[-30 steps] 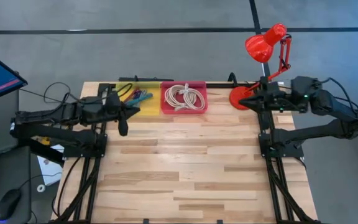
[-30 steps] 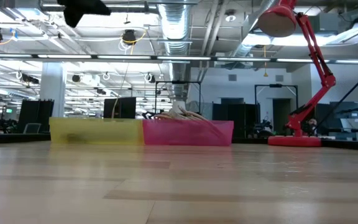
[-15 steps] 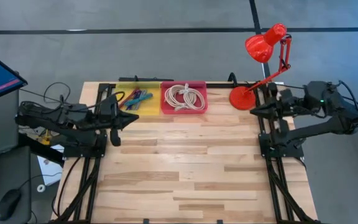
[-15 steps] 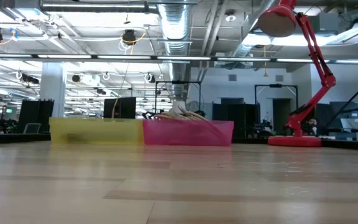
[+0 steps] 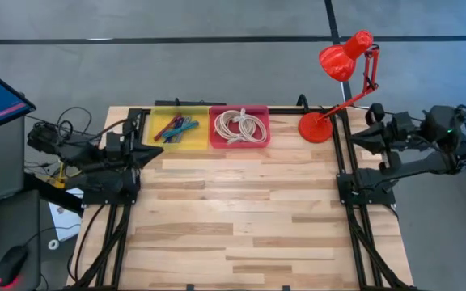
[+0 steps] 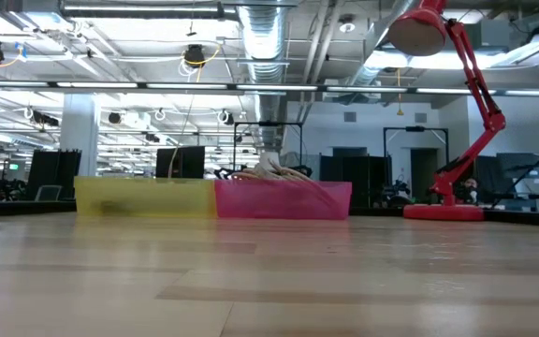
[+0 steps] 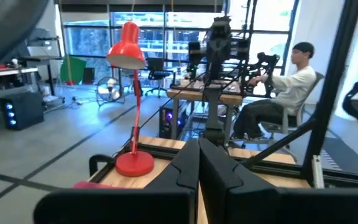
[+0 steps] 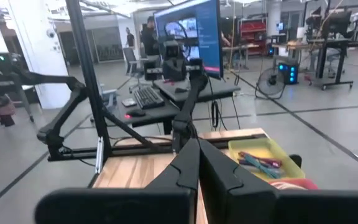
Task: Pick & Place USB Port
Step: Return to home position
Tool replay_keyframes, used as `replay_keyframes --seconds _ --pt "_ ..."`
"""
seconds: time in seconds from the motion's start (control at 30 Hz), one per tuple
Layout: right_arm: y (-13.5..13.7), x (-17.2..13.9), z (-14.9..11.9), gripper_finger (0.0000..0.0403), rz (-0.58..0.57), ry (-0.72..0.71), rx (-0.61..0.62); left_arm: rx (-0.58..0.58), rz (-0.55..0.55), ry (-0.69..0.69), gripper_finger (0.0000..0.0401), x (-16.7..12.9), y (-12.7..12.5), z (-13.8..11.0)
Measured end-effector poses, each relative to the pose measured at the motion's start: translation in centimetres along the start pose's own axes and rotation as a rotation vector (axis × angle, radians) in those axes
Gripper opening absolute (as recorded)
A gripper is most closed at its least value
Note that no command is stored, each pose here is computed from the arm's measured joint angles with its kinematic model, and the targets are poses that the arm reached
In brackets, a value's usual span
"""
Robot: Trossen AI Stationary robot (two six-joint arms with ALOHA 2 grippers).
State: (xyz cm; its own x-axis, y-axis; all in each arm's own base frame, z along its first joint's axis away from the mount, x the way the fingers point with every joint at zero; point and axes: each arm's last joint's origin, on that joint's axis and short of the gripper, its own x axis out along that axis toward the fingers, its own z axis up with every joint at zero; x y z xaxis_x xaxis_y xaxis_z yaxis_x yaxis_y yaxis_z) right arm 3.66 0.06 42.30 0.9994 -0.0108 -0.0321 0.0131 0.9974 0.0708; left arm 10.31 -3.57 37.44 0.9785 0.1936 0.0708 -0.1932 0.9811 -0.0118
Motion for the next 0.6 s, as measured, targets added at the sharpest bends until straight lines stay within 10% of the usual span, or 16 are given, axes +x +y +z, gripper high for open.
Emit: replay_keyframes --seconds 0.6 --pt "-0.9 -3.6 -5.5 0.0 0.011 -0.246 0.095 -0.028 -0.028 -0.047 0.0003 -2.4 0.2 0.9"
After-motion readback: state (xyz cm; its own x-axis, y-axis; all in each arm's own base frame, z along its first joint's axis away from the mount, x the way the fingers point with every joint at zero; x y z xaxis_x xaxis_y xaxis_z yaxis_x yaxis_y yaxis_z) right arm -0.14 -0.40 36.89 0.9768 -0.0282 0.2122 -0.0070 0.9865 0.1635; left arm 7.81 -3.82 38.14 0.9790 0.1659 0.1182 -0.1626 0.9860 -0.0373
